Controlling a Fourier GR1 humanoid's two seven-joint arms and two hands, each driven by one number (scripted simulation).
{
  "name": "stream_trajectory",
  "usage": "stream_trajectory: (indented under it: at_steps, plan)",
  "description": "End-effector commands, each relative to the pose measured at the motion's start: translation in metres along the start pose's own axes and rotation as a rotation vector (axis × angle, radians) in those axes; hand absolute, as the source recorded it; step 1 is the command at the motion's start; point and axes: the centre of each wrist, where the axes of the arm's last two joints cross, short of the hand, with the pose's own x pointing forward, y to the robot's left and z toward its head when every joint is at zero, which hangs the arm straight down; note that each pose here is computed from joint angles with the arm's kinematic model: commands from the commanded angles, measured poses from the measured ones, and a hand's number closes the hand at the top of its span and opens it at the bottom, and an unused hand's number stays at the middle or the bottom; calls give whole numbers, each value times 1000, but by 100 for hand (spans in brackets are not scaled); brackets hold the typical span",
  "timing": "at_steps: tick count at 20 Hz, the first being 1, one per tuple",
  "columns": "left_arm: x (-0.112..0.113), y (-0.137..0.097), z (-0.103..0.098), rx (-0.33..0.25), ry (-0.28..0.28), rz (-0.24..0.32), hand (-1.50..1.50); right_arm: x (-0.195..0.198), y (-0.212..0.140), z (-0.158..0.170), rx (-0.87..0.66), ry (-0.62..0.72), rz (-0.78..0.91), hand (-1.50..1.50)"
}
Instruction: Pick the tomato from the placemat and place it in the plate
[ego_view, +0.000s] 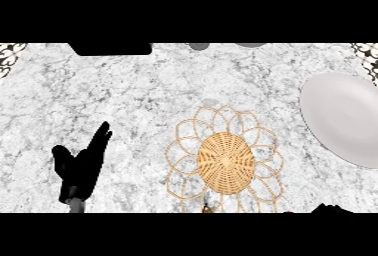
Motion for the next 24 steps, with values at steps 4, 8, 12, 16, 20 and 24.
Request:
stream_trajectory:
  at_steps: [4,8,12,16,20,24]
  plan:
    - [-1,-9,-7,-41,48,0,0,-41,-23,-41,-143,128,-83,150]
    - [3,-13,-6,-42,43,7,0,-82,-36,-80,-270,160,-17,150]
    - [2,-1,-7,-60,53,-7,0,-115,-42,-114,-287,189,-45,150]
    - [-8,-24,-2,-77,57,2,0,-156,-52,-133,-277,179,-52,150]
    - [-2,-10,-16,-75,43,9,0,-198,-71,-153,-279,177,-76,150]
    - [-6,-28,-14,-89,39,4,0,-244,-80,-150,-176,352,-22,150]
